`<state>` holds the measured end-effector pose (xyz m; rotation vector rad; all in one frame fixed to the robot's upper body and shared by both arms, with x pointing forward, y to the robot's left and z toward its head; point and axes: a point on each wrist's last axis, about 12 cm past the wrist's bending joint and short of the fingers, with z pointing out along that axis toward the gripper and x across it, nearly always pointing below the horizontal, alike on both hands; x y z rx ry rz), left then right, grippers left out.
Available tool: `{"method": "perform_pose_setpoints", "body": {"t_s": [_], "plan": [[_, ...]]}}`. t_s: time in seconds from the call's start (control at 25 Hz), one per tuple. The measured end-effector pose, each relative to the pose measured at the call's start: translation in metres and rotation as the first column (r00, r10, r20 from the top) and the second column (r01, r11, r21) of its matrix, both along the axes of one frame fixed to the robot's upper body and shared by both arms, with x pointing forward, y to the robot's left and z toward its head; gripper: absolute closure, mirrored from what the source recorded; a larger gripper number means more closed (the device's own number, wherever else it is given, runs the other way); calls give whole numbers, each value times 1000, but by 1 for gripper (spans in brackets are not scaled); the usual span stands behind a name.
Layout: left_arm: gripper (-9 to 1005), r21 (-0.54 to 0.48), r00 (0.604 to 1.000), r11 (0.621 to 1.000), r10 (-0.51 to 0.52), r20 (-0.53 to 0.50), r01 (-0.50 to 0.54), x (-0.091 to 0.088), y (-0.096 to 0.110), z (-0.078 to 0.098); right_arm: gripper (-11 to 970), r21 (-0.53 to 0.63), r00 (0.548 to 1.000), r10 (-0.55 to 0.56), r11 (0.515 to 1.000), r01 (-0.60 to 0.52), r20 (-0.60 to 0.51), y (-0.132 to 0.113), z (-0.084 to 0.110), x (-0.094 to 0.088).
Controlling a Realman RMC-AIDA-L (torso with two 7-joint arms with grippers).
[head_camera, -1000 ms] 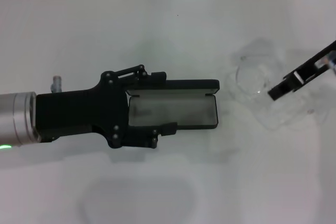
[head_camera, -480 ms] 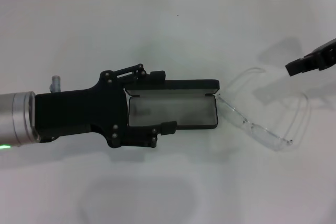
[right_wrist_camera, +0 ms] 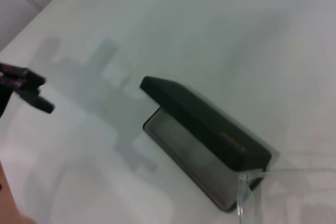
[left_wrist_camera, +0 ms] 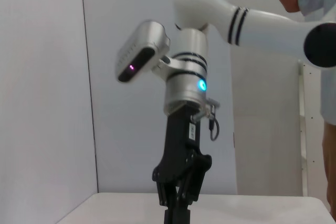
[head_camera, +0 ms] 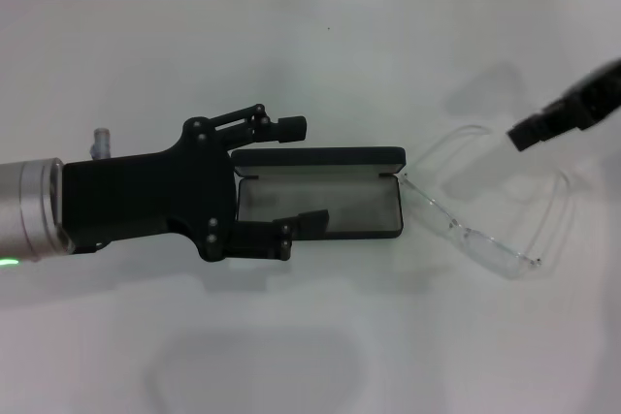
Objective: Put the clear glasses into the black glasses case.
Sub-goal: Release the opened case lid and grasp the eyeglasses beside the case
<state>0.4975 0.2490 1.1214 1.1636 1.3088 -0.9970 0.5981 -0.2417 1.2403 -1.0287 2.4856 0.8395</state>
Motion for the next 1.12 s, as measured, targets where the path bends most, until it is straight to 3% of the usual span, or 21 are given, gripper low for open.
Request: {"method": "perform_pose_setpoints", "body": {"t_s": [0.24, 0.28, 0.4, 0.44, 0.6, 0.84, 1.12], "plan": [[198, -1, 1000, 1000, 2, 1, -2, 0, 1, 0, 892, -158, 998, 56, 986, -60, -33, 32, 10, 8], [199, -1, 1000, 1000, 3, 0, -3, 0, 1, 0, 889, -244, 994, 103, 963, -111, -48, 52, 6, 7], [200, -2, 1000, 1000, 7, -4, -7, -1, 2, -1, 757, -286, 990, 135, 948, -141, -43, 67, 1, 6], [201, -3, 1000, 1000, 8, -7, -8, -2, 2, -2, 757, -302, 988, 148, 941, -154, -43, 74, -1, 5], [203, -5, 1000, 1000, 12, -15, -12, -3, 2, -3, 755, -370, 993, 122, 922, -117, -10, 84, -9, 8], [206, -4, 1000, 1000, 19, -13, -19, -5, 4, -5, 580, -416, 993, 116, 904, -100, 15, 93, -23, 9], [209, -4, 1000, 1000, 15, -3, -15, -3, 2, -6, 595, -419, 992, 123, 900, -124, -31, 105, -39, 8]]}}
